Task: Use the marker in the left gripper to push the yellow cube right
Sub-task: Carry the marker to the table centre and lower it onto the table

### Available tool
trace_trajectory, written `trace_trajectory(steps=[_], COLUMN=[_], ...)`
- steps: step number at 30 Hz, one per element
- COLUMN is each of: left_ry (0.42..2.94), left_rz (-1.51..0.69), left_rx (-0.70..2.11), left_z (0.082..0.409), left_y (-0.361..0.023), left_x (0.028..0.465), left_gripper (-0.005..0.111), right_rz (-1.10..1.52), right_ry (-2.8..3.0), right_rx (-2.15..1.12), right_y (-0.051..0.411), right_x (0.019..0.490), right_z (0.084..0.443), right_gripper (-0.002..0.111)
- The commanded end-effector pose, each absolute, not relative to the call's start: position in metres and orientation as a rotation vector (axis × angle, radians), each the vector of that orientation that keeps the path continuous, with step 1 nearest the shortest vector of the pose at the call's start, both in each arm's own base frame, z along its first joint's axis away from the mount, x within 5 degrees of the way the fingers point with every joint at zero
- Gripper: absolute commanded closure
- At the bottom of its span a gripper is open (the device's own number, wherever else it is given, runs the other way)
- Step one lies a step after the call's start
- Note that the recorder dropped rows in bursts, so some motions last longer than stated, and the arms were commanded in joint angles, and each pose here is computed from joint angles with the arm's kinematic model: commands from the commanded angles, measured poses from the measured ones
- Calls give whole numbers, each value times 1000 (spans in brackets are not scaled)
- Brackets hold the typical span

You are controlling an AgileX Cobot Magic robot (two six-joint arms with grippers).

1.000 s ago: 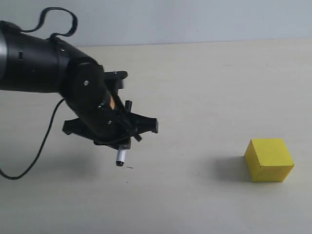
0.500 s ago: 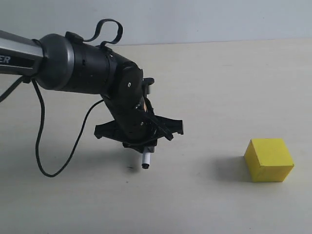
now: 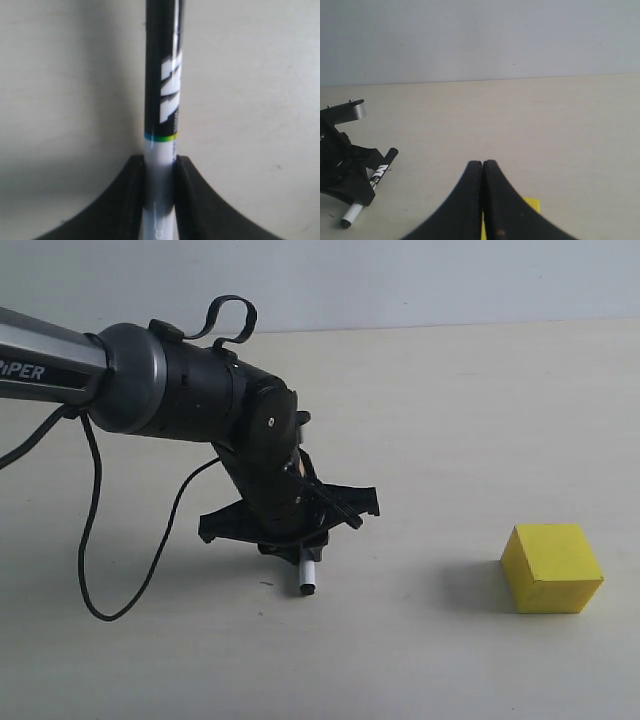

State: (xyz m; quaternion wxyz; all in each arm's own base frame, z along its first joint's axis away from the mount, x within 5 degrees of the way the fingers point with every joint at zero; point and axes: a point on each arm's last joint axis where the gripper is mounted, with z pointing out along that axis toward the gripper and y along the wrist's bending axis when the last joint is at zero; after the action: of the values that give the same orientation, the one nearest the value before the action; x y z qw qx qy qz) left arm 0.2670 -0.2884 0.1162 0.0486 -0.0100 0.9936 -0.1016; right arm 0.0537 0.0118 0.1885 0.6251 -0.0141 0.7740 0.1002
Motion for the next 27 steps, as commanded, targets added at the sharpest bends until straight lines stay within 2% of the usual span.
trace_trajectory(steps=[1, 27], left_ry=[3014, 3048], left_rz=[-338, -295], left_rx=[-71, -55], left_z=[119, 118], left_y=[-291, -289], left_x=[268, 265], left_gripper=[107, 107], right_rz=[226, 226], right_ry=[1768, 1768], right_rx=[-36, -36], right_y=[12, 12], right_x=[54, 54], right_z=[188, 188], right_gripper=[108, 108])
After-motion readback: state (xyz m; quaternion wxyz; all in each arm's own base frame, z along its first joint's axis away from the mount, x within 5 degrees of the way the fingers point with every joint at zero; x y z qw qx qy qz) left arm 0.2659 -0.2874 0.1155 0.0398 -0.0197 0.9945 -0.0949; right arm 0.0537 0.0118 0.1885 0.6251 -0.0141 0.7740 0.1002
